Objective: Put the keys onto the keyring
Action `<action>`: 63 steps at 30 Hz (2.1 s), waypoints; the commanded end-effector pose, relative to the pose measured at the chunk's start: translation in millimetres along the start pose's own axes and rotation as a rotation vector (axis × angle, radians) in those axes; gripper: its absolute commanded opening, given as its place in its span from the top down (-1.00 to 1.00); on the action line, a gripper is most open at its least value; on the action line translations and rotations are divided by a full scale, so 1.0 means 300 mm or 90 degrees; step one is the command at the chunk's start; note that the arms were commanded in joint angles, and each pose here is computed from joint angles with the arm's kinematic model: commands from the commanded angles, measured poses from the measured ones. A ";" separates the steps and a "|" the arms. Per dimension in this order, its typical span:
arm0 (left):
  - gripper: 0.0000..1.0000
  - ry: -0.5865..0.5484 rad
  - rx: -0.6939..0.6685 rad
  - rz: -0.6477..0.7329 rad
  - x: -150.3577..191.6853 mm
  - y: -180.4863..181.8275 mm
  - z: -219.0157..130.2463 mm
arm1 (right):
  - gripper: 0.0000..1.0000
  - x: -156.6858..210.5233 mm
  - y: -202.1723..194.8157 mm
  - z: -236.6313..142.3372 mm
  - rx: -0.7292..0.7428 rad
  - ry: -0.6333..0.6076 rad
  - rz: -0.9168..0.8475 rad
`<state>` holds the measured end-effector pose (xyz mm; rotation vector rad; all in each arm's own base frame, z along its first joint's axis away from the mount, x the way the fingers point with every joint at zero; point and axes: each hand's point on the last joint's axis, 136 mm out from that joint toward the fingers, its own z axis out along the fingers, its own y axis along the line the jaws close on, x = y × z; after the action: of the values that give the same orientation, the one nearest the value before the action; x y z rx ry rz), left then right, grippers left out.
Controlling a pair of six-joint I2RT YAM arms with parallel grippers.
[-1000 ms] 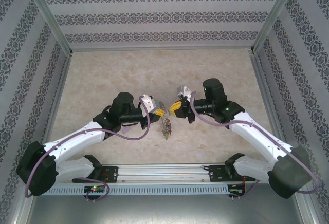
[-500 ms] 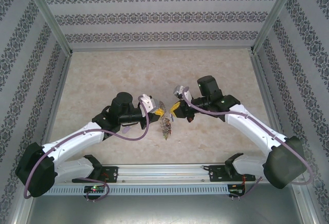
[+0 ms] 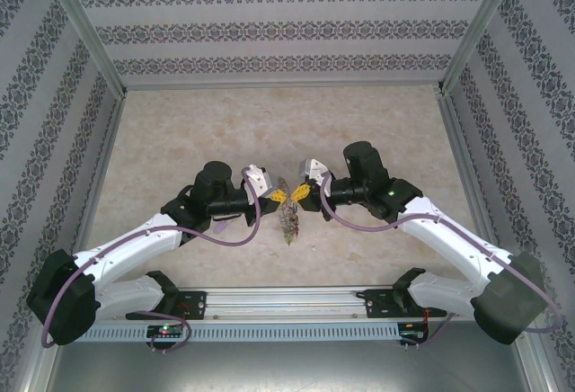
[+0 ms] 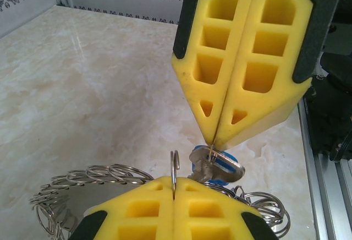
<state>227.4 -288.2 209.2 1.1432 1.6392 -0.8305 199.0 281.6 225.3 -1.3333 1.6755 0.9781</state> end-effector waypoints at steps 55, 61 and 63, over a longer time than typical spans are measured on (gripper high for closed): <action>1.00 -0.036 -0.012 0.042 -0.064 0.002 -0.011 | 1.00 0.004 -0.190 0.012 0.209 0.041 0.108; 1.00 -0.037 -0.011 0.042 -0.059 0.001 -0.010 | 1.00 0.001 -0.194 0.014 0.194 0.048 0.149; 1.00 -0.034 -0.010 0.044 -0.058 0.000 -0.009 | 1.00 -0.005 -0.186 0.015 0.184 0.053 0.156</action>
<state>238.5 -282.5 202.8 1.1107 1.6778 -0.7549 237.5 284.9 212.3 -1.0865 1.9501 0.8407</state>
